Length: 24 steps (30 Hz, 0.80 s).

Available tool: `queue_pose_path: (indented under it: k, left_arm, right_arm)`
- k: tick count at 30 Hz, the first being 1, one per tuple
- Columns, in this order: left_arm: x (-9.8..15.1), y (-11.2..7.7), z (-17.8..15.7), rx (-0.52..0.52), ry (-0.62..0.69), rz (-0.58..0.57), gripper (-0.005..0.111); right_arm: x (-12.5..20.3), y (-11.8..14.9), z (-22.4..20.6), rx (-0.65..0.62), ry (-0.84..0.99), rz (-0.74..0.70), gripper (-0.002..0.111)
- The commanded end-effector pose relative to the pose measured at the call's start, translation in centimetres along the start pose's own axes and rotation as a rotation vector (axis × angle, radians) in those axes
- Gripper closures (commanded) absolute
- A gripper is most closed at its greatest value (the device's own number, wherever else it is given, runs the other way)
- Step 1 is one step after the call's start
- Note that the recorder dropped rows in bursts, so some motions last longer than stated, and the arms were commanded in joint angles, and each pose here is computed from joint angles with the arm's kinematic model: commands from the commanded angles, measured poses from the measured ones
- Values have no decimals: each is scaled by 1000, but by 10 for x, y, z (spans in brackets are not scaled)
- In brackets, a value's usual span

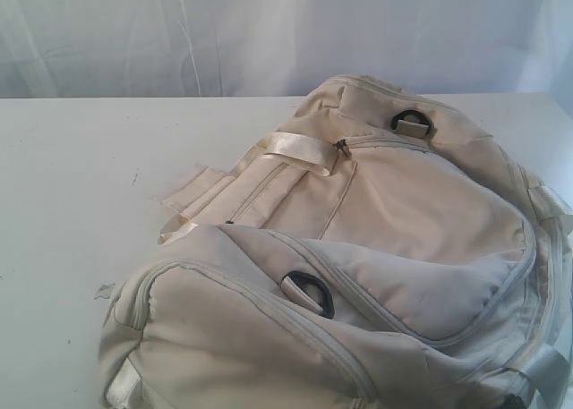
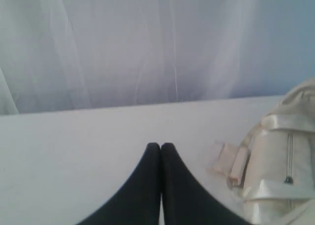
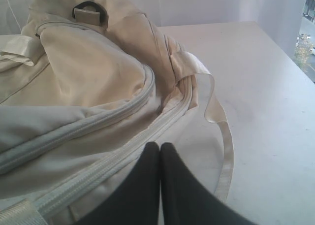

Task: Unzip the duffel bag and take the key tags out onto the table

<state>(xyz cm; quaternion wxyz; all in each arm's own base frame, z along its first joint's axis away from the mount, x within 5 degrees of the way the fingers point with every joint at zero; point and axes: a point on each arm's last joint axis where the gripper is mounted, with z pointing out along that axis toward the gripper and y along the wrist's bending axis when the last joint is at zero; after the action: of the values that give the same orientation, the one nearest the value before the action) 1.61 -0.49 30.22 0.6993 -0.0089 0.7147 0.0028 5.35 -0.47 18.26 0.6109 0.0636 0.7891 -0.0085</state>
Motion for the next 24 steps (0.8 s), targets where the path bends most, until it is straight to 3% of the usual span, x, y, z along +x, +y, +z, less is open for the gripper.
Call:
queue_pose_path:
  k: [1,24]
  left_arm:
    - [-21,-1,-12,6,-70,-3,107]
    - [-32,-1,-16,4,-136,-13,107]
  right_arm:
    - [0,0,0,-5,-8,5,108]
    - [0,0,0,-5,-8,5,108]
